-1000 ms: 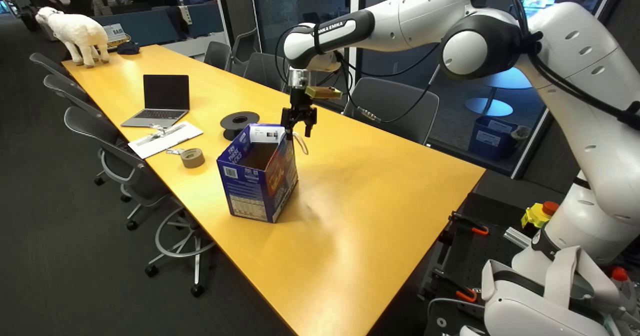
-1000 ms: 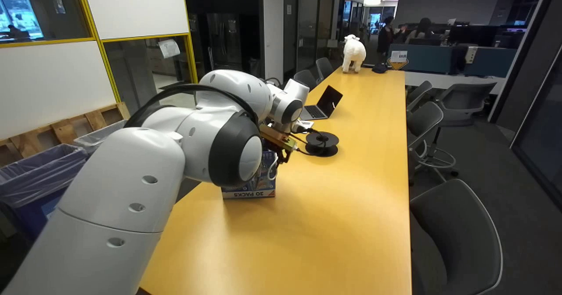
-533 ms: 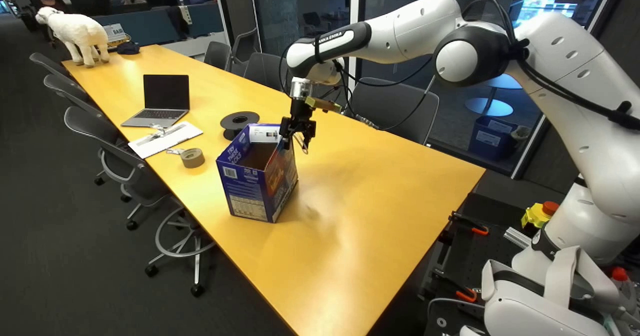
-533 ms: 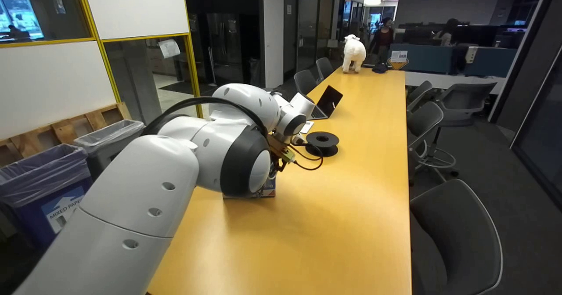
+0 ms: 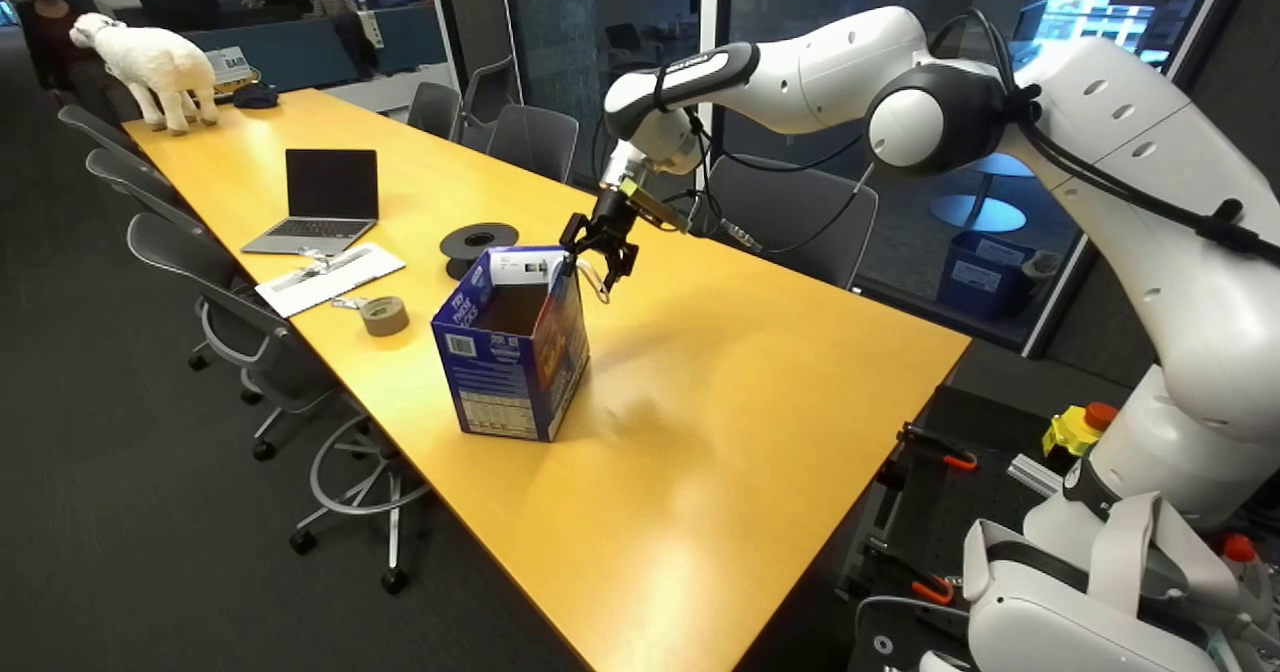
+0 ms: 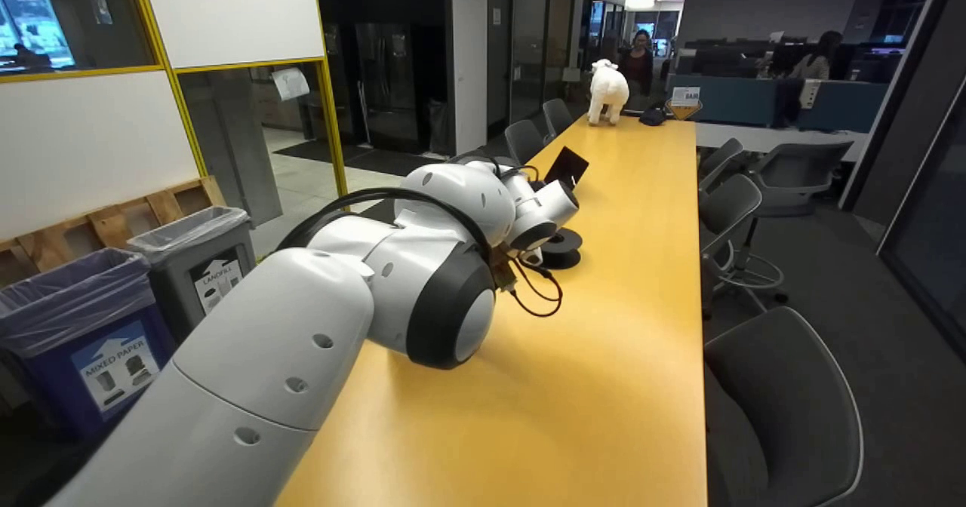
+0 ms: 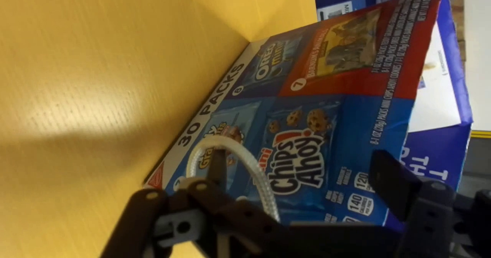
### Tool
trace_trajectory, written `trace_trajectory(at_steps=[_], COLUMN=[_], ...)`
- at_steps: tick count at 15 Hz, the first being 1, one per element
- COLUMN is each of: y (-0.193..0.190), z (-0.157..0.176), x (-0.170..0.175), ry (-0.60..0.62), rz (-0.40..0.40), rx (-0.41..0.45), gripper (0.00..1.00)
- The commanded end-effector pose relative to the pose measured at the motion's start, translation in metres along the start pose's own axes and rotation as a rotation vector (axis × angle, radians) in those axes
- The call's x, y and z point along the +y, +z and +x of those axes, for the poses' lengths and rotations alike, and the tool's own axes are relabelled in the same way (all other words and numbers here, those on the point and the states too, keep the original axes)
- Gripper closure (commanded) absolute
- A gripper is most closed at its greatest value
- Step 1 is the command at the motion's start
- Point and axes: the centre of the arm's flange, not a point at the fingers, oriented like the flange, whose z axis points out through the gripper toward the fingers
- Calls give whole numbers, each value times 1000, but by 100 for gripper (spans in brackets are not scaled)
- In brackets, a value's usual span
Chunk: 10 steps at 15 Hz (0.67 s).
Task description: Put the ropes inside the blue box.
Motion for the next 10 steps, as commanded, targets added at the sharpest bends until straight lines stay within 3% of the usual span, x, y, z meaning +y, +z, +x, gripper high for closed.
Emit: trace_trajectory(at_steps=[1, 8, 10], y=[-3, 8, 7], z=[16, 19, 20], x=[1, 13, 14], ry=[31, 70, 76], rz=[101, 217, 231], rx=[43, 53, 59], gripper=[34, 89, 98])
